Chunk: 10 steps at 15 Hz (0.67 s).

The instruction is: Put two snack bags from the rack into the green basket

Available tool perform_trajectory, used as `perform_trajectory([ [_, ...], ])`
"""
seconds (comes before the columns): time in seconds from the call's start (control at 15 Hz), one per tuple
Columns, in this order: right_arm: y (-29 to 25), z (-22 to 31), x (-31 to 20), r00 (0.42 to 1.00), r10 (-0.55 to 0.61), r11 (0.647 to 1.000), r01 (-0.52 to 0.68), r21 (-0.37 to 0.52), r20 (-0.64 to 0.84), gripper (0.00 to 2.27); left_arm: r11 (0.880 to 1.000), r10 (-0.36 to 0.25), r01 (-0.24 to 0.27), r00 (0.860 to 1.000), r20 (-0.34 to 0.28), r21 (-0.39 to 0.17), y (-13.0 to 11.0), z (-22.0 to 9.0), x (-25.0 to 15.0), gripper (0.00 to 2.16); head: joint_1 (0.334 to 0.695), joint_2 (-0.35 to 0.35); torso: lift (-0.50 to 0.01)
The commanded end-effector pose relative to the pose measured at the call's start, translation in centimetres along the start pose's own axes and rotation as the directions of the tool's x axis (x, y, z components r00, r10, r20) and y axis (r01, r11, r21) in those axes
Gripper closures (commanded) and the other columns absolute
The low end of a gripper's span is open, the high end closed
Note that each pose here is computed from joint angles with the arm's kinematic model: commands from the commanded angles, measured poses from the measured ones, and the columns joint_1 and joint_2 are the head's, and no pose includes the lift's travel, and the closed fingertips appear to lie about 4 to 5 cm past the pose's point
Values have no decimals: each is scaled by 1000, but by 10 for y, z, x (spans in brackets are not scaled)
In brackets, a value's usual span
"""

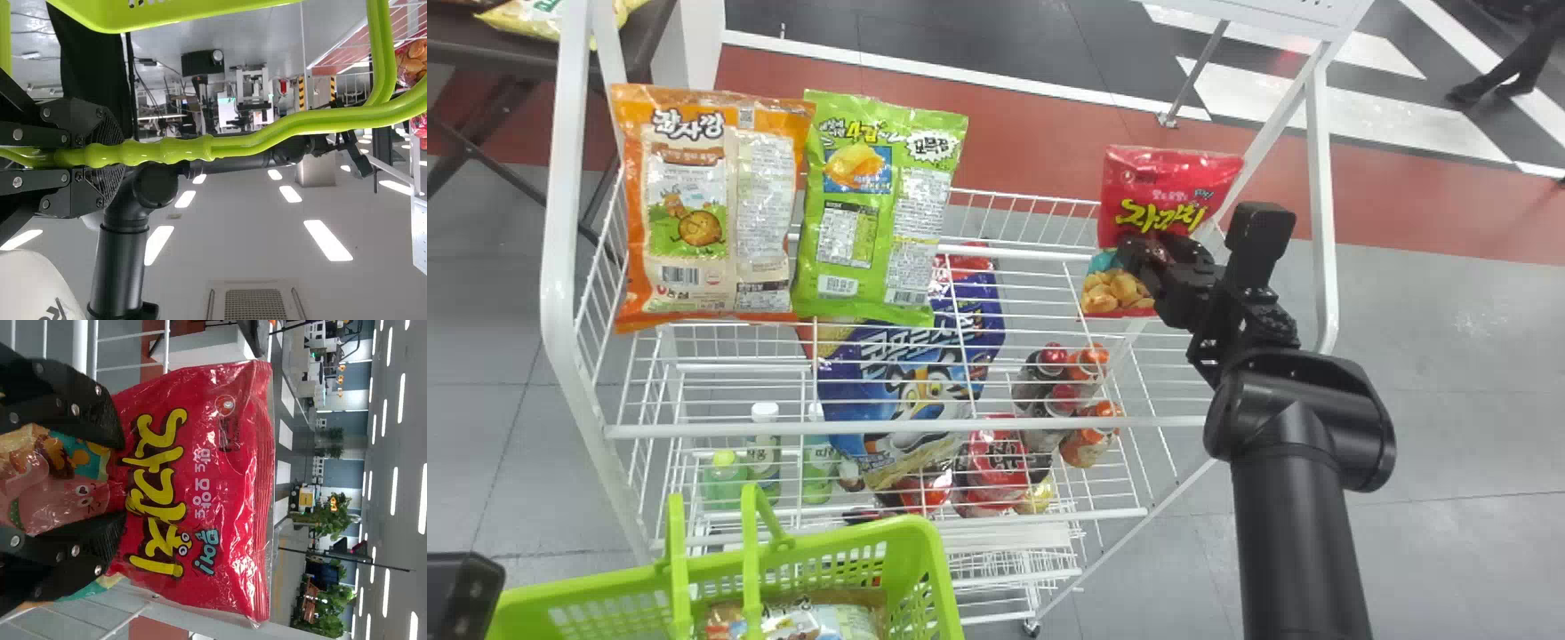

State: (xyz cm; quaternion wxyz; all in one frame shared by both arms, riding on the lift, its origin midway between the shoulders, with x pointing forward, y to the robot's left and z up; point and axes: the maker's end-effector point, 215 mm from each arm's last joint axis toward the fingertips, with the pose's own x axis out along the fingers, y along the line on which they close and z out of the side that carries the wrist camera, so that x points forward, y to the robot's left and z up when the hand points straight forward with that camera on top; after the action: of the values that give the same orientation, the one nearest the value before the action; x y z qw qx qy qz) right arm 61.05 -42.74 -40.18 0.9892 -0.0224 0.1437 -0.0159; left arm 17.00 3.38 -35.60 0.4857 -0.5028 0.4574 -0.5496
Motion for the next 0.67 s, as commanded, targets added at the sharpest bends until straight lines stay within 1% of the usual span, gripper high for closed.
perform_trajectory([
  [0.0,3,1,-10,1000,3,1000,-3,8,21,2250,1000,4,-4,1000,5,2,0,2,-3,1187,695,-350,-3],
  [0.33,4,23,-52,996,3,999,-7,48,89,2250,1000,0,0,1000,2,13,-3,4,-1,1187,695,-350,-3],
  [0.47,11,33,-76,995,25,995,-34,90,100,2250,1000,0,0,1000,0,16,-4,4,0,1187,695,-350,-3],
  [0.6,27,38,-106,994,72,985,-84,149,87,2250,1000,-2,2,1000,-1,17,-4,3,0,1187,695,-350,-3],
])
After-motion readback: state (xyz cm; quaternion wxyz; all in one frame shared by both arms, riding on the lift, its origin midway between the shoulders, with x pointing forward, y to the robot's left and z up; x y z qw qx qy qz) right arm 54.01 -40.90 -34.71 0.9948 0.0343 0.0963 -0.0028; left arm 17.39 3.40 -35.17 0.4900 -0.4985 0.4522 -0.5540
